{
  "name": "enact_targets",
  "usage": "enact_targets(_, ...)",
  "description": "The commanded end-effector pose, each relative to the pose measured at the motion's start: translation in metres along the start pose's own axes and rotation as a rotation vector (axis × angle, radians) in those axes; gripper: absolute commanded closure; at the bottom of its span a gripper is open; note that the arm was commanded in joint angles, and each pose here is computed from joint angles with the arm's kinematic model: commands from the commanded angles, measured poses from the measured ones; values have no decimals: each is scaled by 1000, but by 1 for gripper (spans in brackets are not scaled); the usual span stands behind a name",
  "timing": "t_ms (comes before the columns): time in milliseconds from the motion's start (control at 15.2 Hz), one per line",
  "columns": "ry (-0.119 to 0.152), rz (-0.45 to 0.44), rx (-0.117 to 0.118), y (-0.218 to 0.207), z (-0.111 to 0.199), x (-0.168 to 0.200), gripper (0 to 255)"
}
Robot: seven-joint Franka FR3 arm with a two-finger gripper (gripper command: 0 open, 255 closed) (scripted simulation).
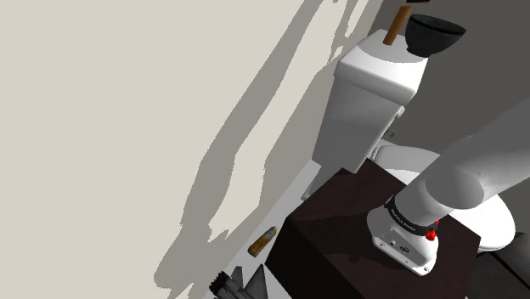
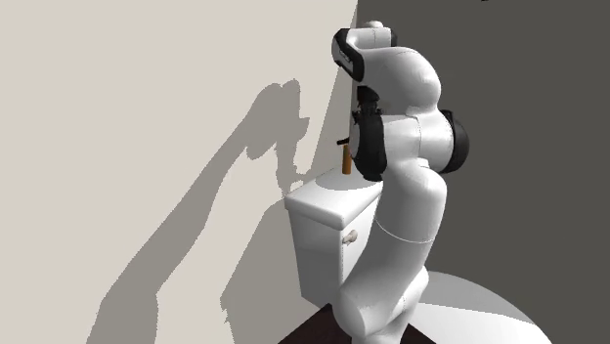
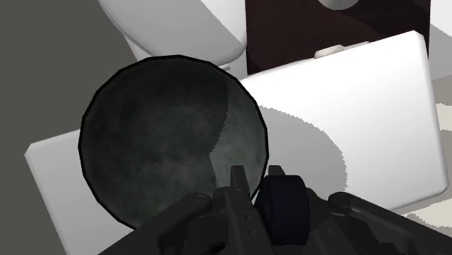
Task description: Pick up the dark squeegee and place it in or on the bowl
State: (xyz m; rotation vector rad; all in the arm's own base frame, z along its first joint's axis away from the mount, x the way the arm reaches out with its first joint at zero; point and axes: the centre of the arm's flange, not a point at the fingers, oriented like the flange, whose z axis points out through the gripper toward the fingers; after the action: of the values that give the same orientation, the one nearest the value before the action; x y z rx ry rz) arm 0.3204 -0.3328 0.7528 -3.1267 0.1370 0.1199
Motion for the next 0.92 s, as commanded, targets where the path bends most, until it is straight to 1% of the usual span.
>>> enact_targets(0,0,-5,-1,23,1,1,255)
enact_targets(198,0,-5,-1,61,0,1,255)
enact_targets(858,0,-5,-1,61,53,5,255)
